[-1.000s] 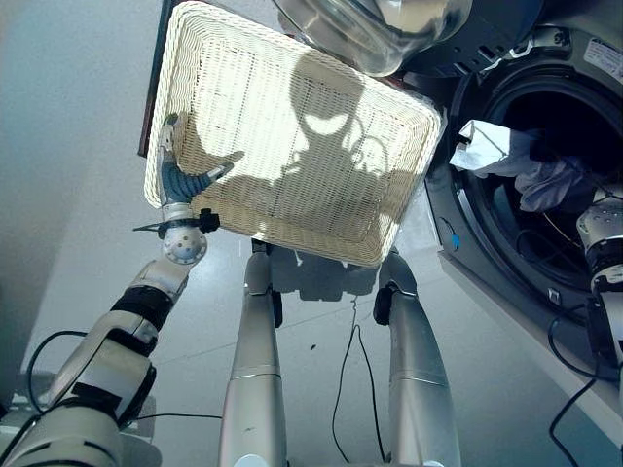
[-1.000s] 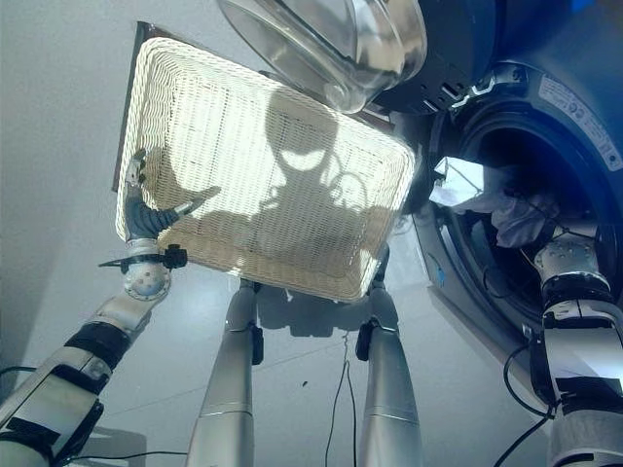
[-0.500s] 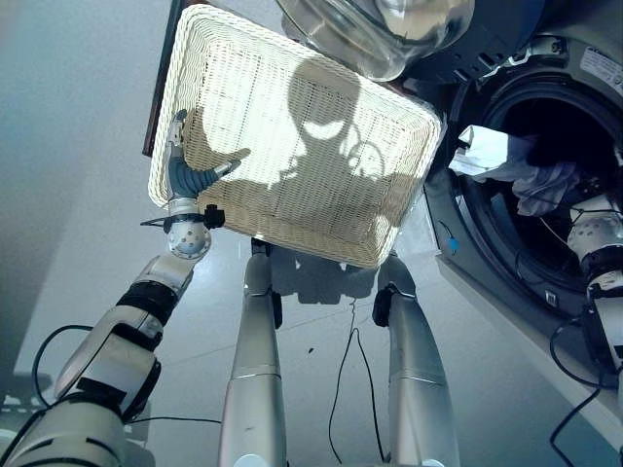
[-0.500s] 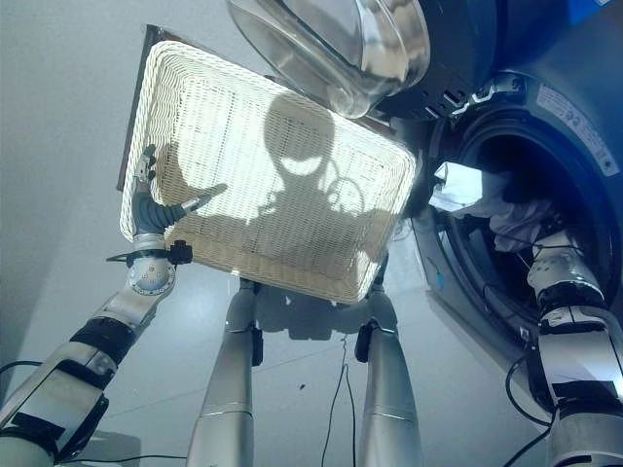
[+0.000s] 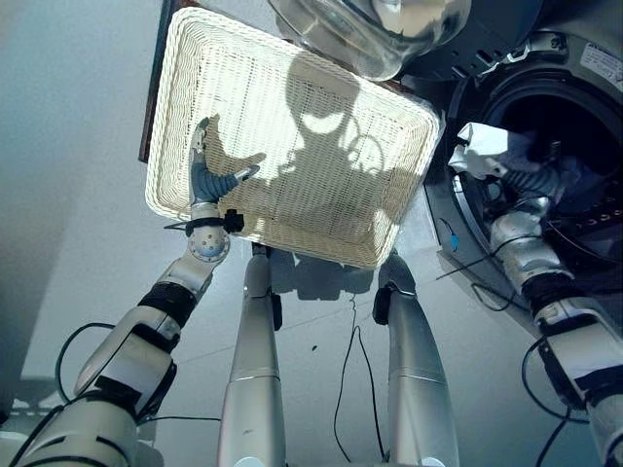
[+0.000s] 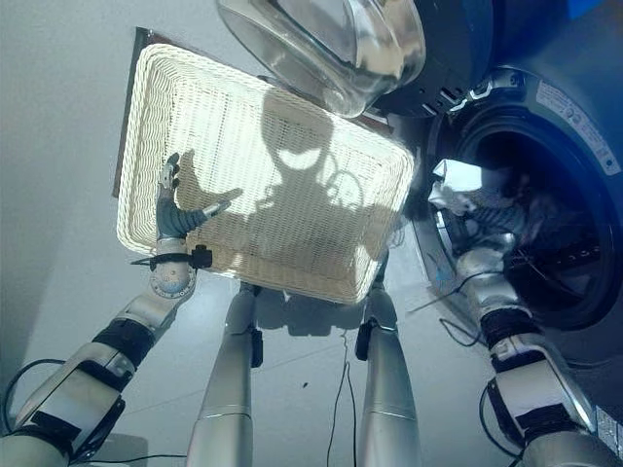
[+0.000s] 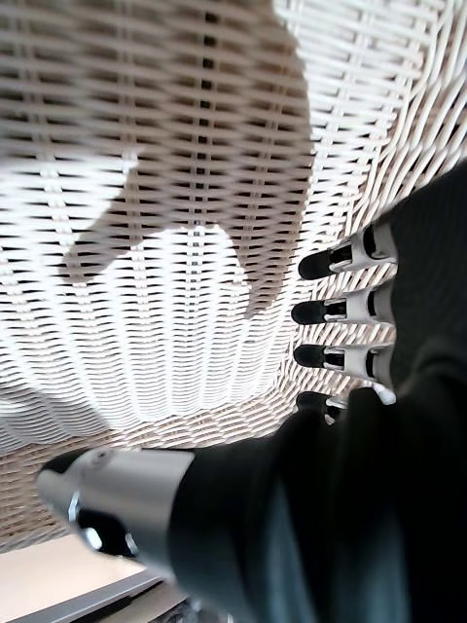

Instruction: Put the clothes into the washing machine.

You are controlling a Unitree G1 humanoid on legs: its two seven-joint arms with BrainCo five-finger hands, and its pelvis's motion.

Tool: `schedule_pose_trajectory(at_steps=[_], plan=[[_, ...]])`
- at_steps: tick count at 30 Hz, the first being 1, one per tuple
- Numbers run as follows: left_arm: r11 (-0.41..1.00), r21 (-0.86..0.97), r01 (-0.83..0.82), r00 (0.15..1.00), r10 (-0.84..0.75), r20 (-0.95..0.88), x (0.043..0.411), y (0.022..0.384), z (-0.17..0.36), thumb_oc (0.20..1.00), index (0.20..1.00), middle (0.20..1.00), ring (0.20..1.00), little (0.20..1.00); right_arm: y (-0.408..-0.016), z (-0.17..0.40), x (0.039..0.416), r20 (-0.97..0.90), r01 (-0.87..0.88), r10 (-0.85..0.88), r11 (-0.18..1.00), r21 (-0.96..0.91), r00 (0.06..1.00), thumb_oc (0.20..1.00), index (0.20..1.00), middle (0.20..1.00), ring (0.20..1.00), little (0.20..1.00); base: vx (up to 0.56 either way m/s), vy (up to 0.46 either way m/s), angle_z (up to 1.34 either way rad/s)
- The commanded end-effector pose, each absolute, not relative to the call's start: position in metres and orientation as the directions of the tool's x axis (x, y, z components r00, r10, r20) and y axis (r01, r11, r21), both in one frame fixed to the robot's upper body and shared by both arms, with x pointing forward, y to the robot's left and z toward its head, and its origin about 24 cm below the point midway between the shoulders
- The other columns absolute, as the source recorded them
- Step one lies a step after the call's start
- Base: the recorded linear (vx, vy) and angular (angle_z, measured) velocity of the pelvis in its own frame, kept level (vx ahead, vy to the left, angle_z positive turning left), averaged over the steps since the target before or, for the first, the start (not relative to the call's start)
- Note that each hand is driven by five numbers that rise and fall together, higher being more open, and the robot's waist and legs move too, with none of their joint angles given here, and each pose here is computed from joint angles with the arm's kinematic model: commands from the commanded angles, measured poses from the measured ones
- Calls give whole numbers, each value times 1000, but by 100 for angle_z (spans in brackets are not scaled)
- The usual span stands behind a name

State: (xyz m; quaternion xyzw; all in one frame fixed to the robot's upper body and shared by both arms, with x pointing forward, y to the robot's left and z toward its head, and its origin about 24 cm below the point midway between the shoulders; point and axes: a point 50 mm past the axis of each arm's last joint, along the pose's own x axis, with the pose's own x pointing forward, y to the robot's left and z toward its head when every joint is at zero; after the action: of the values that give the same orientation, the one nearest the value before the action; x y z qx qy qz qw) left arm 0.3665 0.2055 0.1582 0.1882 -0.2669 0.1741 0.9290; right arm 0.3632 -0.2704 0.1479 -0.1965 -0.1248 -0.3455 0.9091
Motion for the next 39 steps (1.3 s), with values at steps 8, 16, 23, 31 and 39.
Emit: schedule_pose_trajectory(at_steps=[8,16,23,31,39], plan=[[853,301,-427,858,277,433,357,212,113,1000,1000,1000,1000,1000,-239,89,341,355,517,-378,671,-531,855,1000,1000,1000,1000,1000,-42,38,-1],[862,406,-302,953,259,158,322,223,32,1000,1000,1000,1000,1000,-240,23,306,182,401,-376,662,-634,908,1000,1000,1000,1000,1000,-6,-16,-3],[884,455,-103,958,211,-194,253,236,-52,1000,1000,1000,1000,1000,-247,-34,258,-45,221,-353,675,-704,934,1000,1000,1000,1000,1000,52,-23,3],[931,364,20,827,189,-530,186,246,-107,1000,1000,1000,1000,1000,-247,-101,193,-468,-60,-309,781,-622,828,1000,1000,1000,1000,1000,142,-7,7],[989,126,77,614,52,-787,130,241,-142,1000,1000,1000,1000,1000,-257,-151,110,-842,-134,-340,894,-428,419,1000,1000,1000,1000,1000,172,21,6]])
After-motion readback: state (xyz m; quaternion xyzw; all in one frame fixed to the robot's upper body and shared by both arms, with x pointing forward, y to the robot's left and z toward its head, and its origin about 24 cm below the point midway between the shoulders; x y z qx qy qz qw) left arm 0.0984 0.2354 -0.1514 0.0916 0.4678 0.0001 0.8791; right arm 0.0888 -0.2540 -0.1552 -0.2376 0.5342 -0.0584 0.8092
